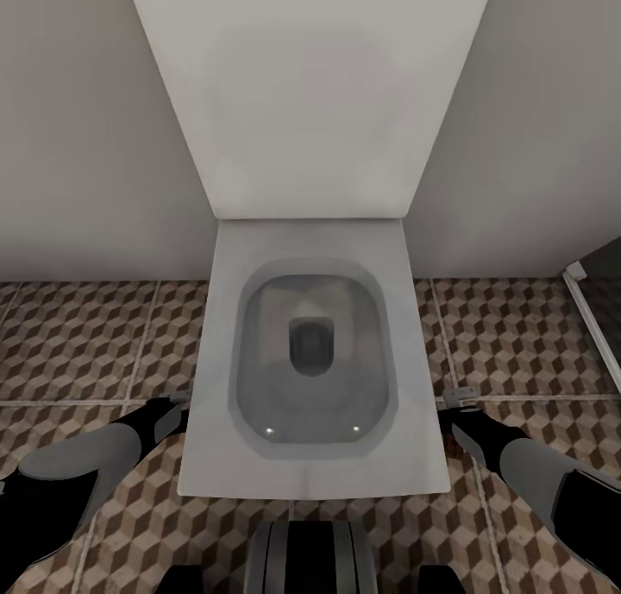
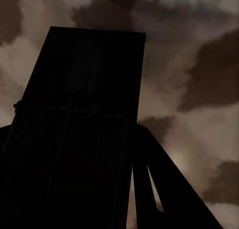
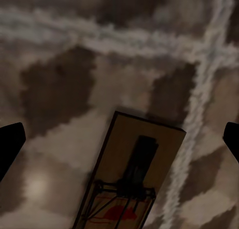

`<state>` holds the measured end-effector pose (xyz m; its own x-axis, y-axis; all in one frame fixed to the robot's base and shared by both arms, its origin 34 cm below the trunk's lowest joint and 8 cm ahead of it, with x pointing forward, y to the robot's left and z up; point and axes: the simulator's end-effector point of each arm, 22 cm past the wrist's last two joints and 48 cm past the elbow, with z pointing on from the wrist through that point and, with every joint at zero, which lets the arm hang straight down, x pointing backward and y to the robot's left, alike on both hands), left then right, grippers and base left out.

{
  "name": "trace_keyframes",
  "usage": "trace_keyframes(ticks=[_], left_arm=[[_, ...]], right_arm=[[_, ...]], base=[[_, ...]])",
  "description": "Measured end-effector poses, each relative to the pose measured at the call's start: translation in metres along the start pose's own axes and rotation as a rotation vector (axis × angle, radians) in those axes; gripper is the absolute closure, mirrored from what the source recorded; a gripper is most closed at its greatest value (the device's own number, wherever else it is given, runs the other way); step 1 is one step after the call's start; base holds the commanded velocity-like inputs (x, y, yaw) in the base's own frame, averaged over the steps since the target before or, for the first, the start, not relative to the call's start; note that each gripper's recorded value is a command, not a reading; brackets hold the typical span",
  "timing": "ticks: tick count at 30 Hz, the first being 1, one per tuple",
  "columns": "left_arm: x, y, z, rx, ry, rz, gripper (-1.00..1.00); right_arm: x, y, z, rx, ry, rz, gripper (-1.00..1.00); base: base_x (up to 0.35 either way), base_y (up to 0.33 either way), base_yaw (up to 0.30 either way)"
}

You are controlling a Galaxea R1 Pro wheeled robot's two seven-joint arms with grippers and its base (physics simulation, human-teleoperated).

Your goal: Take the four mousetraps from the cabinet in the bathroom and place them on the bathroom floor. Make sure all four end up on the same floor surface, and ensure that at least two of them are either under or directly next to the same bathroom sink.

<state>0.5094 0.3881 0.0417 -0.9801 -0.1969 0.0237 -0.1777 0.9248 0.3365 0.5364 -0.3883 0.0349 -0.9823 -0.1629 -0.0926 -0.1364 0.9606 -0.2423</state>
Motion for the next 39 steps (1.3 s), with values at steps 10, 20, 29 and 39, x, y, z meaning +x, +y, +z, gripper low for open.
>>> trace_keyframes(ticks=[10,20,29,39], left_arm=[[0.000,0.000,0.000,0.000,0.000,-0.001,1.00],[0.000,0.000,0.000,0.000,0.000,0.000,1.00],[0.000,0.000,0.000,0.000,0.000,0.000,1.00],[0.000,-0.001,0.000,0.000,0.000,0.001,1.00]], right_arm=[[0.000,0.001,0.000,-0.001,0.000,-0.001,-1.00],[0.002,-0.005,0.000,0.009,0.003,0.001,-1.00],[0.004,-0.031,0.001,0.042,0.006,0.005,-1.00],[-0.004,-0.114,-0.004,0.139,-0.006,0.031,-1.00]], base=[[0.000,0.000,0.000],[0.000,0.000,0.000],[0.000,0.000,0.000],[0.000,0.000,0.000]])
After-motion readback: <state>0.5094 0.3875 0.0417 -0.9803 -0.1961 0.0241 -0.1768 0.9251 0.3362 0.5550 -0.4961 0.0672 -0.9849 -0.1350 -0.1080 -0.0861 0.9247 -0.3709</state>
